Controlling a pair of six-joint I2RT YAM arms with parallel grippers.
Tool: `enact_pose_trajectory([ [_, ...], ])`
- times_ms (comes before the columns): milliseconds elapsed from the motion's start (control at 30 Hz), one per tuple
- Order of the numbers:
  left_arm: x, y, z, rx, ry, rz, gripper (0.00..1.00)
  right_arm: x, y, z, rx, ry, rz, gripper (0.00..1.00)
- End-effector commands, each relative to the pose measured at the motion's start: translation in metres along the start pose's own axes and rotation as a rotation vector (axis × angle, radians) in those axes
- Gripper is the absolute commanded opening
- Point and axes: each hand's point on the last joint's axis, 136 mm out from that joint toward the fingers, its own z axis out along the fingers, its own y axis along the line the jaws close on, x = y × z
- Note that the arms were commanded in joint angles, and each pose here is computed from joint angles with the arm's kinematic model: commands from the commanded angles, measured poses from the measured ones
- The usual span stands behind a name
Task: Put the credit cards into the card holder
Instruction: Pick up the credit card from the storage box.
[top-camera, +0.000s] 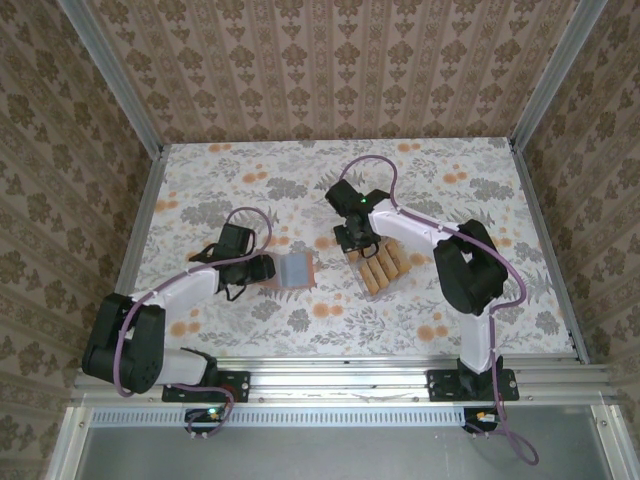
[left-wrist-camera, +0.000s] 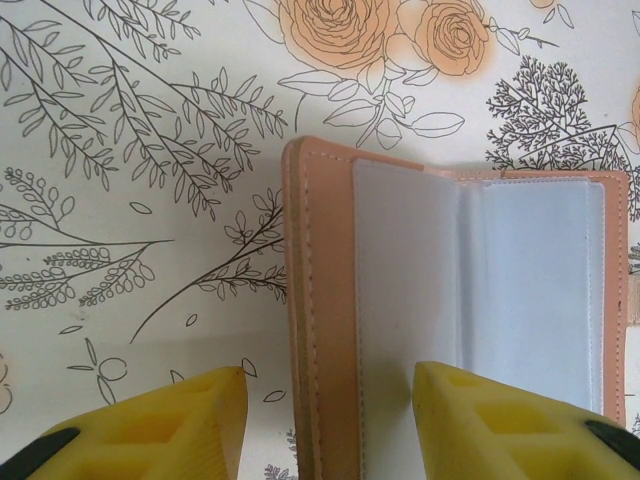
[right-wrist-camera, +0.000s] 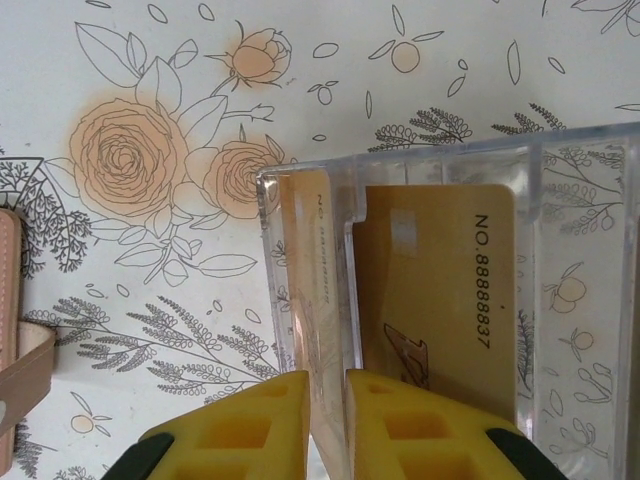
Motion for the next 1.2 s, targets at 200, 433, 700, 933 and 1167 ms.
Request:
enact_pose_trajectory([
  [200,-0.006,-0.003,0.0,-0.009,-0.004,0.016,0.48,-0.002,0.003,0.009,-0.029,0.024,0.002,0.13],
  [433,-0.006,-0.003,0.0,-0.009,-0.004,0.017,0.49,-0.005,0.003,0.0,-0.05,0.015,-0.005,0.02],
  [700,-0.006,-0.005,0.001,-0.008,0.0,0.02,0.49,-0.017,0.001,-0.035,-0.077,-0.038,-0.021,0.0],
  [933,-0.008,-0.004,-0.002,-0.02,0.002,0.018,0.49,-0.025,0.011,-0.081,-0.18,-0.131,0.022,0.0],
  [1167,-0.007,0.004,-0.009,-0.072,0.001,0.009,0.53,-0.016,0.066,-0.091,-0.476,-0.195,0.18,0.0],
])
